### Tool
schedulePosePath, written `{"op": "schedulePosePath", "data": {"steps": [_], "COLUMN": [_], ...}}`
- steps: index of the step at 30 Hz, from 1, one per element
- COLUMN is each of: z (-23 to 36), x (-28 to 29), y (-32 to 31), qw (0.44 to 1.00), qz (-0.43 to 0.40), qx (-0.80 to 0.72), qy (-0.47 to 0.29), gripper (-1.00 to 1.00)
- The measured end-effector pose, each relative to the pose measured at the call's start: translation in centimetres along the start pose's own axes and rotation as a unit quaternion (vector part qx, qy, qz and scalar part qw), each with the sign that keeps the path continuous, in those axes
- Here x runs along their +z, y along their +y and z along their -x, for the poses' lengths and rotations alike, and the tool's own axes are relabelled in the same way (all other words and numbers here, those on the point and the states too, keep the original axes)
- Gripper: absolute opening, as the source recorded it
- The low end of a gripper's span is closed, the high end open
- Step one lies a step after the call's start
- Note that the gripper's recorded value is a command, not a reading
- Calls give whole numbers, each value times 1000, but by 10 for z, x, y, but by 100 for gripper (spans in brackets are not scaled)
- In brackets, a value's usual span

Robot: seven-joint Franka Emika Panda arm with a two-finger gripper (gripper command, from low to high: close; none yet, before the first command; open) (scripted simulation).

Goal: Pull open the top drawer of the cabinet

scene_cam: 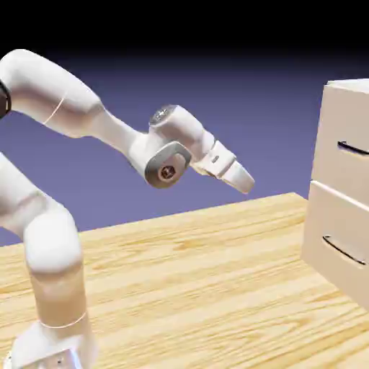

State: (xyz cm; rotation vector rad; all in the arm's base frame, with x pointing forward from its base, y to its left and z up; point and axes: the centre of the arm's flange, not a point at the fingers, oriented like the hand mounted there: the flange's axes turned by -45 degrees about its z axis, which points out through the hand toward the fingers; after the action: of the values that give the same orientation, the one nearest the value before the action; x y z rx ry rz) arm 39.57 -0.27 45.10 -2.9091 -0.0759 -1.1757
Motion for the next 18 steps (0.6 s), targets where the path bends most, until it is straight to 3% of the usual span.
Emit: {"op": "schedulePosePath", "data": {"steps": [18], "z": [65], "x": [140], "y": [96], "qw": [982], "qz": [-79], "qx": [40], "qy": [-164], "gripper": [0]}}
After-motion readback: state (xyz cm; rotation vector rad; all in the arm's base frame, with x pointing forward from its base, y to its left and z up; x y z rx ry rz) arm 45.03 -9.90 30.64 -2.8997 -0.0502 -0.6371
